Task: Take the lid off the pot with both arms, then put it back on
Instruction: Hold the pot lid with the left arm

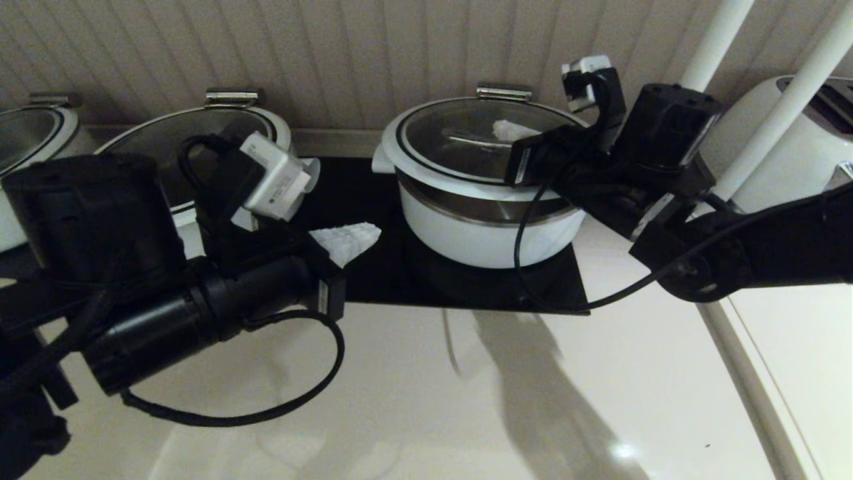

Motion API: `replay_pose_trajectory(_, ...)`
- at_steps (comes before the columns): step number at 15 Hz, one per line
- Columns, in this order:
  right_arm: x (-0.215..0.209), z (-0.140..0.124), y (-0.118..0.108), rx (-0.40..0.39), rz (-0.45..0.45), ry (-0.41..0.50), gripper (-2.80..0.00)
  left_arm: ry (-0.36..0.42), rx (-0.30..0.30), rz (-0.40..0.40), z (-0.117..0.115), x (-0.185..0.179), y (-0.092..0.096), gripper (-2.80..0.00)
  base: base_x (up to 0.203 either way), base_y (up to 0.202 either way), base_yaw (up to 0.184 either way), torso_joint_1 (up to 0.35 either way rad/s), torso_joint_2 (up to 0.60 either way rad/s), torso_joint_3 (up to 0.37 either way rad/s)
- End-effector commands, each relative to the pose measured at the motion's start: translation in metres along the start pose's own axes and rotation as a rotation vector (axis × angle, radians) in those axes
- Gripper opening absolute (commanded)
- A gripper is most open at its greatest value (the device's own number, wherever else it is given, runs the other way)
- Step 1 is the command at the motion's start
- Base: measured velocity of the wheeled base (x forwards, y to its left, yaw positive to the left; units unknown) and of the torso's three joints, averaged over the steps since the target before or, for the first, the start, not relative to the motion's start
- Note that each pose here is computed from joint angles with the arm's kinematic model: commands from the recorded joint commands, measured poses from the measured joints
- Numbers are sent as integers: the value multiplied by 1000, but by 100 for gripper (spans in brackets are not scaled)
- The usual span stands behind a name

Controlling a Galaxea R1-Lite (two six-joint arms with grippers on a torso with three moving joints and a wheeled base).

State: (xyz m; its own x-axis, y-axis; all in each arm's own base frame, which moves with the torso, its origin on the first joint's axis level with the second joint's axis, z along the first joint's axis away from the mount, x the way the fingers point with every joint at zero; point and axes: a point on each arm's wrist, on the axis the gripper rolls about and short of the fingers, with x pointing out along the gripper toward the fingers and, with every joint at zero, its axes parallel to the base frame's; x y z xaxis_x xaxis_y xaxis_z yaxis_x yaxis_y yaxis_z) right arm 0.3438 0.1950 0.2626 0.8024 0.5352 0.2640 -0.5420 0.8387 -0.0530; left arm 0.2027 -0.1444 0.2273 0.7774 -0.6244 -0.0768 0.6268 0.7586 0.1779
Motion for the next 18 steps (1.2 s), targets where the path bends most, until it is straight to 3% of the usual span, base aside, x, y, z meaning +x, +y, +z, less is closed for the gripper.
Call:
replay_pose_trajectory(1, 2, 0, -1, -1, -3, -7, -280, 24, 3, 12, -10, 15, -3, -280, 0, 0, 0, 0, 0, 0)
replay_pose_trajectory(7, 3, -1, -1, -2, -3, -10, -280, -4, 11, 50, -22, 44, -5, -280, 0, 0, 0, 0, 0, 0)
replay_pose_trajectory(18, 4, 2, -2, -3, -3, -20, -280, -63, 11, 85, -11, 89, 0, -280, 0, 0, 0, 0, 0, 0)
